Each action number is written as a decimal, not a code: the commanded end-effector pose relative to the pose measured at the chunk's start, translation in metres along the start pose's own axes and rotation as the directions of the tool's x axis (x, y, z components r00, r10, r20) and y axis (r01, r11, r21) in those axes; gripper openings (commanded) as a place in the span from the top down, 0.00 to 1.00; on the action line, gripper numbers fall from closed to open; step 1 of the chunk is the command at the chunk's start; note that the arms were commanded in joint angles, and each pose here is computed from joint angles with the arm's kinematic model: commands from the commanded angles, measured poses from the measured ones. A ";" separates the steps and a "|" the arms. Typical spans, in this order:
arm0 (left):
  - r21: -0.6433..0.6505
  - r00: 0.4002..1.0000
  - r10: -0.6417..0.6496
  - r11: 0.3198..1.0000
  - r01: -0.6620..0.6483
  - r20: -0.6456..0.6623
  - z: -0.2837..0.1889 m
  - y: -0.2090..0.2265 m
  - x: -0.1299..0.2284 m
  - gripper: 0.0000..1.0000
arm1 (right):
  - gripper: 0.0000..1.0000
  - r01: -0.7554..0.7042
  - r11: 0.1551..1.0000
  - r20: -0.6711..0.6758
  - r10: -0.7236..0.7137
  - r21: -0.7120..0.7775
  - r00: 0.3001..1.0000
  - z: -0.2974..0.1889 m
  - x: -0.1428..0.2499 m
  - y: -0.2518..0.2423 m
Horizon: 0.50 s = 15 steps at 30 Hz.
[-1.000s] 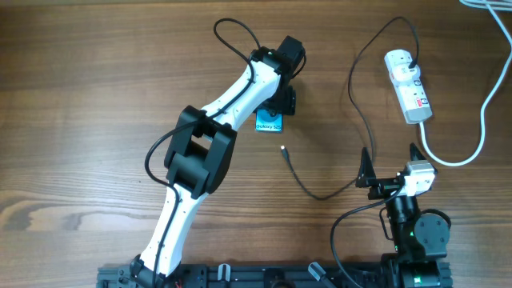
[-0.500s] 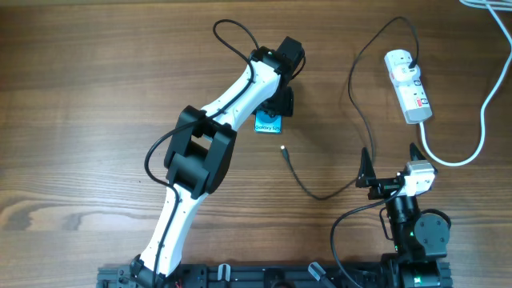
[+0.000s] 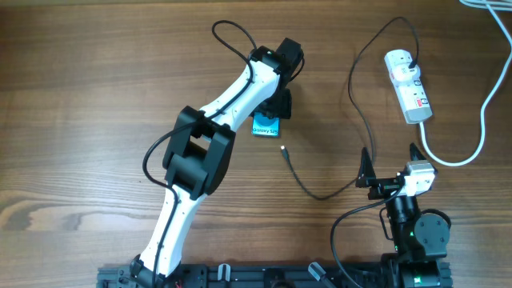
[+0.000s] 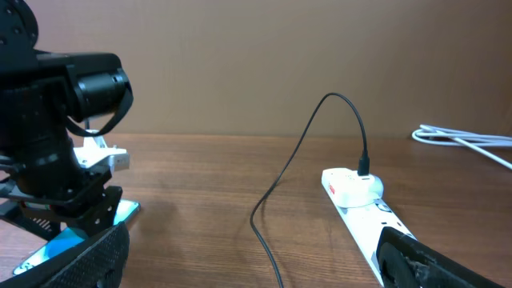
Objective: Plug charger to phone and switch on socket
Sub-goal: 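Close the left gripper on the phone's long edges and lift it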
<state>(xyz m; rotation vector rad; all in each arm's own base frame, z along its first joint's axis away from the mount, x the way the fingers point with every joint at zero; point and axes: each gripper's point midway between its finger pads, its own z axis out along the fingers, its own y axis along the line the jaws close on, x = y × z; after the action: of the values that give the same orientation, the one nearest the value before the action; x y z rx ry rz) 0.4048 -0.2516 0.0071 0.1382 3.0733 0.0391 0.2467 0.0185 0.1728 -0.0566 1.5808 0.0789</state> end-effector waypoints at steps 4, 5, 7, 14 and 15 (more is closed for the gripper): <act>0.052 0.990 -0.048 0.998 0.042 0.130 -0.068 0.009 -0.017 0.28 | 0.00 -0.012 1.000 0.007 0.012 -0.006 1.000 0.000 -0.001 0.001; 0.057 0.989 -0.054 0.997 0.046 0.137 -0.072 0.011 -0.018 0.28 | 0.00 -0.012 1.000 0.007 0.012 -0.005 1.000 0.000 -0.001 0.001; 0.063 0.987 -0.065 0.996 0.056 0.144 -0.076 0.015 -0.020 0.28 | 0.00 -0.012 1.000 0.007 0.012 -0.005 1.000 0.000 -0.001 0.001; 0.104 0.994 -0.067 0.993 0.058 0.087 -0.072 0.011 -0.011 0.28 | 0.00 -0.012 1.000 0.007 0.012 -0.005 1.000 0.000 -0.001 0.001; 0.103 0.995 -0.066 0.993 0.058 0.077 -0.070 0.011 -0.009 0.27 | 0.00 -0.012 1.000 0.007 0.012 -0.005 1.000 0.000 -0.001 0.001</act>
<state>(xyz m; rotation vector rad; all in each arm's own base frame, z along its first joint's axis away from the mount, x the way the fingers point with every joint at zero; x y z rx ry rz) 0.4155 -0.2412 0.0686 0.0656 2.9871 -0.0661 0.2467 0.0185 0.1728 -0.0566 1.5808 0.0789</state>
